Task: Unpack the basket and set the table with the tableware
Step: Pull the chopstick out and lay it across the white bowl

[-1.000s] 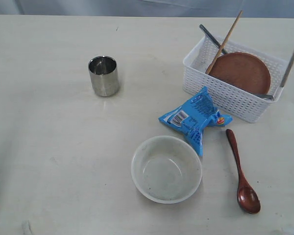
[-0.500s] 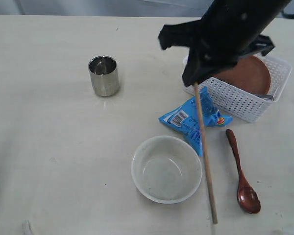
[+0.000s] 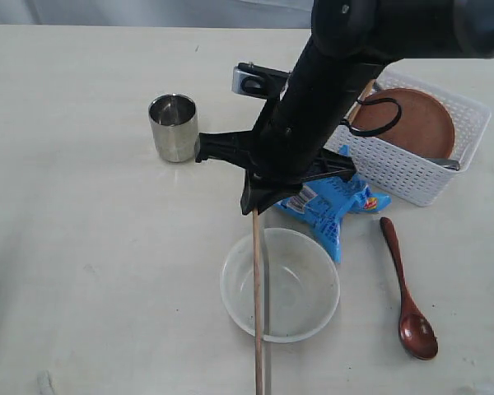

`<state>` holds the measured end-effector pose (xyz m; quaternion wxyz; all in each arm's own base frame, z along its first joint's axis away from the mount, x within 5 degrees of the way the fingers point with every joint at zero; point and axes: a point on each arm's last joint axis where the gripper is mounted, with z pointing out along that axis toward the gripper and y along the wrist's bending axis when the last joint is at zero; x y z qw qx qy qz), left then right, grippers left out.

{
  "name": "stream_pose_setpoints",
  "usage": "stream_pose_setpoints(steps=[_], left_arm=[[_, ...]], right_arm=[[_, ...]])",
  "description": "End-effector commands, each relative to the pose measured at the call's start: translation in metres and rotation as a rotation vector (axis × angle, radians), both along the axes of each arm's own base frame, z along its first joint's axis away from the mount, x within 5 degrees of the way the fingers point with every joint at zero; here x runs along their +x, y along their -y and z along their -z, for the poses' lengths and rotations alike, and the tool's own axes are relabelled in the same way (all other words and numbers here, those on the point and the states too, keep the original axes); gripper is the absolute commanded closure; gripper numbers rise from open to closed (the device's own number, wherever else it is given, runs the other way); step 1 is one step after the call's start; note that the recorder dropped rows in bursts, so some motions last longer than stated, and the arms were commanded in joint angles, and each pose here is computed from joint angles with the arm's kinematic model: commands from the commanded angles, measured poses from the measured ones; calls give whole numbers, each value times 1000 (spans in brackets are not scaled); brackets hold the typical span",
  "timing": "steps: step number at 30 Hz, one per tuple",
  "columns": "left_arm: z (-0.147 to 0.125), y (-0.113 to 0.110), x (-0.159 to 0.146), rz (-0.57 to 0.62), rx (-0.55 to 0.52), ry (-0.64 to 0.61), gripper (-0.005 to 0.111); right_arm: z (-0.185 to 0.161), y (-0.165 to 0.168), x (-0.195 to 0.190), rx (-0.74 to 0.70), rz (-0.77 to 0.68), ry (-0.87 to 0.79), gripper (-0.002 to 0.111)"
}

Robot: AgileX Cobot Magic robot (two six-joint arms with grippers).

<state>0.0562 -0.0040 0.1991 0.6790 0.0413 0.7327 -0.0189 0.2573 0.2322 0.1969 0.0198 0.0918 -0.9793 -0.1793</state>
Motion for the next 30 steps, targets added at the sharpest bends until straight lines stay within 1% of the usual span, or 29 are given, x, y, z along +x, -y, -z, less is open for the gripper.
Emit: stream_pose_setpoints(steps=[1, 5, 11, 15, 23, 30], left_arm=[[1, 0, 0, -3, -10, 0, 107], [1, 0, 0, -3, -10, 0, 107], [1, 0, 0, -3, -10, 0, 107], [1, 0, 0, -3, -10, 0, 107], [1, 0, 0, -3, -10, 0, 107], [1, 0, 0, -3, -10, 0, 107]], right_arm=[[14, -4, 3, -18, -17, -19, 109], [16, -1, 12, -21, -9, -38, 109], [8, 6, 26, -16, 5, -57, 109], [9, 5, 27, -12, 9, -53, 109], [24, 5, 29, -29, 17, -96, 109], [21, 2, 33, -11, 23, -78, 109]])
